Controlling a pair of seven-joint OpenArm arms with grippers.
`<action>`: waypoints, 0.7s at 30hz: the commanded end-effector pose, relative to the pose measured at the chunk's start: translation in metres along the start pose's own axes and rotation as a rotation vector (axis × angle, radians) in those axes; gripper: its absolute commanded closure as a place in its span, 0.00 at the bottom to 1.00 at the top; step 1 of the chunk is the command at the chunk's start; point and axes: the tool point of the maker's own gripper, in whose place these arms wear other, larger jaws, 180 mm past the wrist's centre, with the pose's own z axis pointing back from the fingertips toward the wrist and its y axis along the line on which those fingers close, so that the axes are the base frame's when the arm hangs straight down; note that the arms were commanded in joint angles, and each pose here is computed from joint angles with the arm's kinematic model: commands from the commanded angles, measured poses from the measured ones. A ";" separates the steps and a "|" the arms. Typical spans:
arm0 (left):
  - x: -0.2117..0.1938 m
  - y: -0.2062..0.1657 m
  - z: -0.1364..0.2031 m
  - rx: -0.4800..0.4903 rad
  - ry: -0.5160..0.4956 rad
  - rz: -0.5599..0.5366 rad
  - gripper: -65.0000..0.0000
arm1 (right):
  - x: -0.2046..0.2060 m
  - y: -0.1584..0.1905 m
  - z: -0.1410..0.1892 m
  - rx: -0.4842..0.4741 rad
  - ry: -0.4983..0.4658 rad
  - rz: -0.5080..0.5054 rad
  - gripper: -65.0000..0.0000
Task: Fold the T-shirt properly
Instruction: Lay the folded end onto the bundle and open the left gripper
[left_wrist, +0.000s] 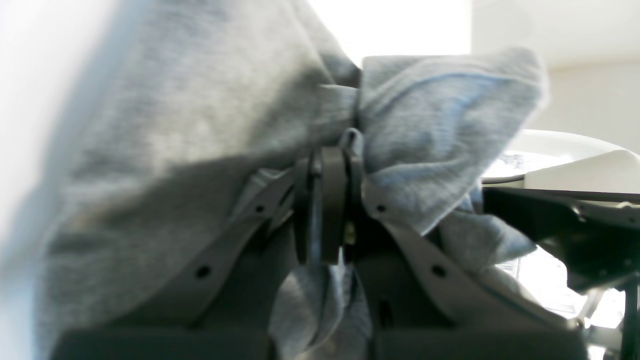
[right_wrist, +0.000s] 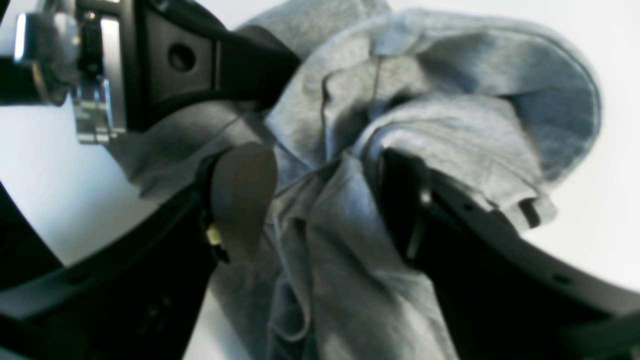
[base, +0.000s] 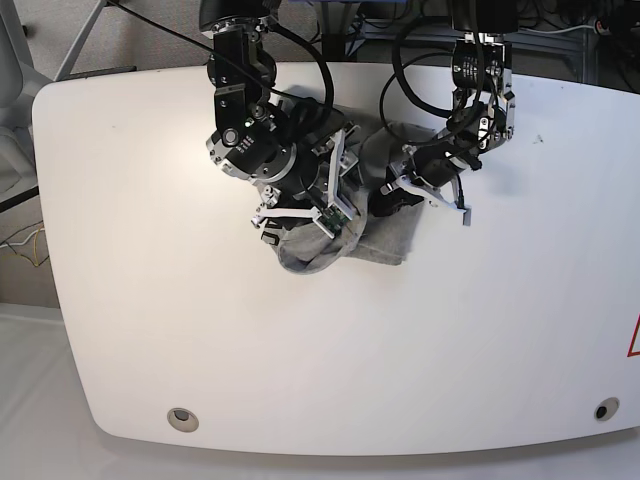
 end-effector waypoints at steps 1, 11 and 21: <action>0.021 -0.019 0.005 -0.052 -0.054 -0.044 0.97 | 0.020 -0.004 0.004 -0.010 -0.066 0.008 0.45; 0.037 -0.041 0.017 -0.092 -0.105 -0.107 0.97 | 0.021 -0.005 0.005 -0.013 -0.070 0.014 0.45; 0.059 -0.020 0.046 -0.023 -0.171 -0.138 0.97 | 0.029 -0.013 0.007 -0.033 -0.088 0.020 0.44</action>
